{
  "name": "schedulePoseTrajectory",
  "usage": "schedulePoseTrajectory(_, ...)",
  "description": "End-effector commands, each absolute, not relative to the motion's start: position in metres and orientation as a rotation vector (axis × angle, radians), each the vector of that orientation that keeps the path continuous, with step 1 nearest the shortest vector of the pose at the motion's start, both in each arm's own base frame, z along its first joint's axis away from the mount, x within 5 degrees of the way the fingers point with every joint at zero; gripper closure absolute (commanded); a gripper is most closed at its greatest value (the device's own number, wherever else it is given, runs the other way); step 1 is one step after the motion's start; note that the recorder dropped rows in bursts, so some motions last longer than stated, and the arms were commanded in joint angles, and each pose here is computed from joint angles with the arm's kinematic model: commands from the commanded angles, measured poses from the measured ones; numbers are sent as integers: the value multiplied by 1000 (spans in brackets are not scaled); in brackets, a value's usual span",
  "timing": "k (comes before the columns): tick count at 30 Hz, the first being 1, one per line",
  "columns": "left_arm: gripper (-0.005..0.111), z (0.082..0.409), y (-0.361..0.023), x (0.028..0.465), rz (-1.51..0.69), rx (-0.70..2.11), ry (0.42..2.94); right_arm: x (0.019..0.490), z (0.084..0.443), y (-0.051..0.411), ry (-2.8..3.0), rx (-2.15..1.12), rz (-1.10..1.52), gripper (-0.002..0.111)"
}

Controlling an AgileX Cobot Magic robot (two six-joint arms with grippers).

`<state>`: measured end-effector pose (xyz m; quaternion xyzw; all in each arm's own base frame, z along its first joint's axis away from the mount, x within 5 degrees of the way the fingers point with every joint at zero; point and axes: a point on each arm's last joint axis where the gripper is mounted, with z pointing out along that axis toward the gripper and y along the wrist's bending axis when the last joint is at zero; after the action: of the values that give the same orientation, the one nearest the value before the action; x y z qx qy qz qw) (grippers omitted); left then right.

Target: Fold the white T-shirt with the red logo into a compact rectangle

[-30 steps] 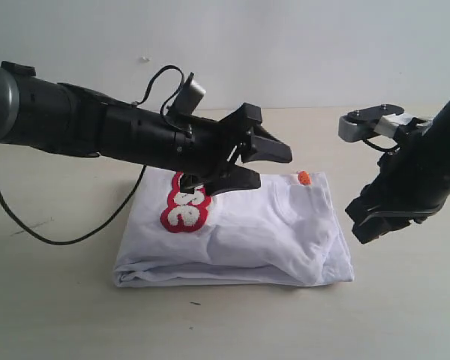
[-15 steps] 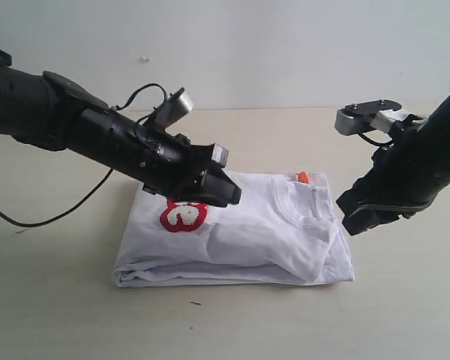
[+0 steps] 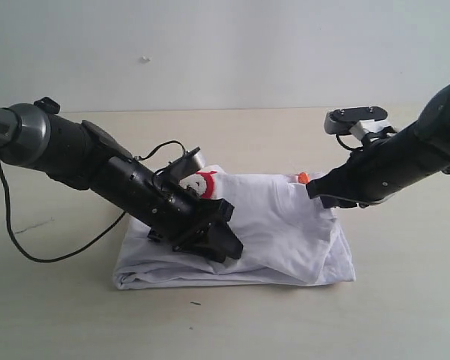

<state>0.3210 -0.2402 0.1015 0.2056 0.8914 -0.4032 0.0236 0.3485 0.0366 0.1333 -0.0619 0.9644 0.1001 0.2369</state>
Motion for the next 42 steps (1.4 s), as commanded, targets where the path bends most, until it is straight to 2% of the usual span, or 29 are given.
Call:
schedulePoseTrajectory(1,69,102,-244,316,-1301,667,2773,357,120,31,2597,-128,185,76)
schedulePoseTrajectory(9,69,102,-244,315,-1316,671,2775,375,106,30,2589,-126,158,76)
schedulePoseTrajectory(13,69,103,-244,314,-1330,678,2777,387,121,31,2533,-129,158,76)
schedulePoseTrajectory(18,69,137,-228,323,-1363,671,2687,385,154,33,2475,-216,159,76)
schedulePoseTrajectory(20,69,156,-217,332,-1357,704,2603,379,169,35,2460,-317,159,82)
schedulePoseTrajectory(23,69,168,-204,346,-1310,637,2541,367,173,42,2533,-430,260,108)
schedulePoseTrajectory(26,69,159,-208,355,-1255,550,2508,356,159,53,2630,-581,424,108)
schedulePoseTrajectory(30,69,151,-222,360,-1367,456,2398,348,144,65,2692,-622,676,108)
schedulePoseTrajectory(33,69,136,-229,360,-1360,449,2419,342,142,73,2679,-690,836,108)
schedulePoseTrajectory(42,69,96,-229,372,-1316,225,2466,335,124,87,2729,-823,845,108)
